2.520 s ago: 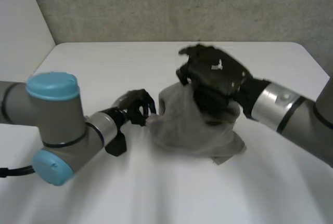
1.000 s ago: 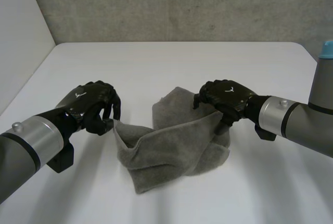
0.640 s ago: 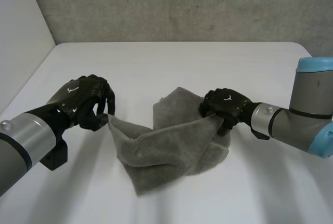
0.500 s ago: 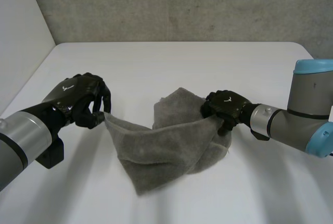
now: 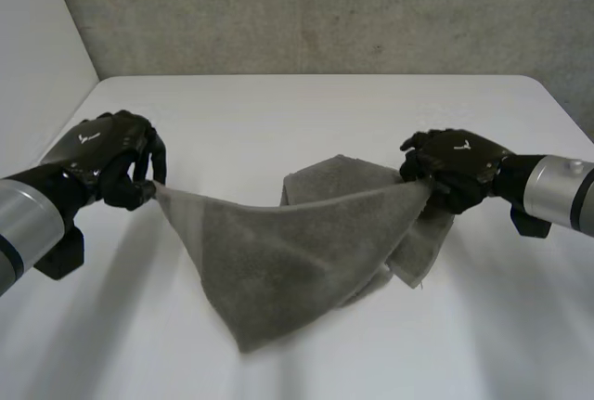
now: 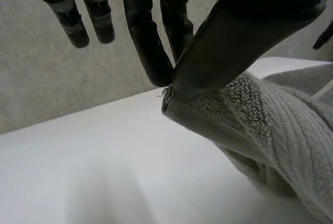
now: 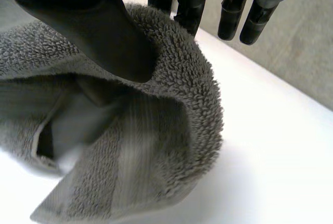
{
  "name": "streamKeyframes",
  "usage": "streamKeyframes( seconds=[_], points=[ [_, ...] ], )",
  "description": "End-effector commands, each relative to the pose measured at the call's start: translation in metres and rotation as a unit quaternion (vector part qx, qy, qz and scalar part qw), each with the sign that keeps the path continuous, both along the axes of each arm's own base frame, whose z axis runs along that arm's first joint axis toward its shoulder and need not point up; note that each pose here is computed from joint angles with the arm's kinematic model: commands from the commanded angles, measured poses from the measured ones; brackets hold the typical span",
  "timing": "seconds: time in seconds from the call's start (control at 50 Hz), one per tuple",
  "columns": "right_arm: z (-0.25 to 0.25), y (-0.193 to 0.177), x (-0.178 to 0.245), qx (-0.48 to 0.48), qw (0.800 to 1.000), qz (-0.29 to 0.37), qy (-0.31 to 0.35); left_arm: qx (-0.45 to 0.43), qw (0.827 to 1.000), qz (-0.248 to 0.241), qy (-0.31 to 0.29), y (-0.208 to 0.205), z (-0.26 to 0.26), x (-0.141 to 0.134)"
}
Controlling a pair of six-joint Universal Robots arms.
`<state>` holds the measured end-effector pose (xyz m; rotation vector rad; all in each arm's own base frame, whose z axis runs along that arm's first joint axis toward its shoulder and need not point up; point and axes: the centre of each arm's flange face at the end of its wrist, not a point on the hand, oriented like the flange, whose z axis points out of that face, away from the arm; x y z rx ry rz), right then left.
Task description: Fold the towel.
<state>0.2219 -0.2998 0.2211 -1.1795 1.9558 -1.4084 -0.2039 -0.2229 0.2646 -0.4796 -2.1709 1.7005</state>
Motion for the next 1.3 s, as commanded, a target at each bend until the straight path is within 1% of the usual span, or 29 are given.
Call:
streamKeyframes(
  seconds=[0.02,0.04,0.08,0.1,0.14,0.16,0.2,0.22,0.26,0.32,0.34,0.36,0.38,0.42,0.44,0.46,0.48,0.52,0.54,0.58,0.6,0.62,0.64,0.68,0.7,0.74,0.86,1.0,1.3],
  points=[
    [0.008,-0.032,0.028,-0.084,0.996,0.041,0.016,-0.023,0.999,-0.008,-0.026,-0.049,0.000,-0.013],
    [0.008,-0.032,0.028,-0.084,0.995,0.042,0.016,-0.023,0.999,-0.008,-0.026,-0.049,0.000,-0.013],
    [0.053,-0.051,0.044,-0.187,0.982,0.017,0.021,-0.062,0.998,-0.006,-0.017,-0.081,0.021,-0.024],
    [0.054,-0.051,0.044,-0.187,0.982,0.016,0.021,-0.062,0.998,-0.006,-0.016,-0.081,0.021,-0.024],
    [0.119,-0.061,0.053,-0.305,0.952,-0.039,-0.008,-0.124,0.992,0.004,-0.002,-0.097,0.057,-0.032],
    [0.119,-0.061,0.053,-0.306,0.951,-0.039,-0.008,-0.124,0.992,0.004,-0.002,-0.097,0.058,-0.032],
    [0.186,-0.051,0.055,-0.397,0.909,-0.079,-0.095,-0.192,0.981,0.024,0.025,-0.101,0.102,-0.035],
    [0.186,-0.051,0.055,-0.397,0.909,-0.079,-0.096,-0.192,0.981,0.024,0.025,-0.101,0.103,-0.035],
    [0.236,-0.030,0.042,-0.436,0.875,-0.087,-0.194,-0.247,0.966,0.043,0.059,-0.100,0.140,-0.030],
    [0.247,-0.025,0.031,-0.439,0.866,-0.086,-0.223,-0.272,0.958,0.048,0.076,-0.095,0.157,-0.026],
    [0.245,-0.029,0.015,-0.426,0.870,-0.091,-0.231,-0.294,0.950,0.052,0.087,-0.088,0.171,-0.020],
    [0.232,-0.036,0.005,-0.403,0.882,-0.091,-0.225,-0.309,0.945,0.055,0.093,-0.082,0.179,-0.015],
    [0.232,-0.036,0.005,-0.402,0.883,-0.091,-0.225,-0.309,0.945,0.055,0.093,-0.082,0.179,-0.015],
    [0.202,-0.031,0.007,-0.359,0.909,-0.059,-0.202,-0.307,0.946,0.066,0.083,-0.082,0.168,-0.006],
    [0.202,-0.031,0.007,-0.359,0.909,-0.059,-0.202,-0.307,0.946,0.066,0.083,-0.082,0.168,-0.006],
    [0.185,-0.028,0.006,-0.338,0.921,-0.049,-0.187,-0.295,0.950,0.068,0.076,-0.084,0.155,-0.005],
    [0.185,-0.028,0.006,-0.338,0.921,-0.048,-0.187,-0.295,0.950,0.068,0.076,-0.084,0.155,-0.005],
    [0.144,-0.024,0.004,-0.299,0.941,-0.031,-0.153,-0.259,0.962,0.060,0.059,-0.085,0.122,-0.006],
    [0.144,-0.024,0.004,-0.299,0.941,-0.031,-0.153,-0.259,0.962,0.060,0.059,-0.085,0.122,-0.006],
    [0.098,-0.017,0.001,-0.265,0.957,-0.025,-0.111,-0.196,0.979,0.039,0.029,-0.081,0.074,-0.009],
    [0.098,-0.017,0.000,-0.265,0.958,-0.025,-0.111,-0.196,0.979,0.039,0.029,-0.081,0.073,-0.009],
    [0.075,-0.012,-0.001,-0.251,0.964,-0.023,-0.087,-0.164,0.986,0.027,0.009,-0.076,0.048,-0.010],
    [0.054,-0.006,-0.002,-0.238,0.969,-0.019,-0.062,-0.164,0.986,0.027,0.009,-0.076,0.047,-0.010],
    [0.033,0.001,-0.003,-0.228,0.973,-0.015,-0.036,-0.115,0.993,0.000,-0.034,-0.066,-0.001,-0.013],
    [0.032,0.001,-0.003,-0.227,0.973,-0.015,-0.036,-0.115,0.993,0.000,-0.034,-0.066,-0.002,-0.013],
    [-0.007,0.013,-0.005,-0.199,0.980,-0.003,0.005,-0.065,0.994,-0.026,-0.081,-0.052,-0.050,-0.015],
    [-0.047,0.034,-0.006,-0.158,0.986,0.019,0.052,0.002,0.990,-0.068,-0.127,-0.020,-0.098,-0.023],
    [-0.046,0.048,-0.010,-0.112,0.992,0.025,0.057,-0.006,0.989,-0.077,-0.129,-0.009,-0.093,-0.027],
    [-0.054,0.046,-0.029,-0.064,0.996,-0.025,0.059,-0.036,0.992,-0.039,-0.117,-0.021,-0.071,-0.010]
  ],
)
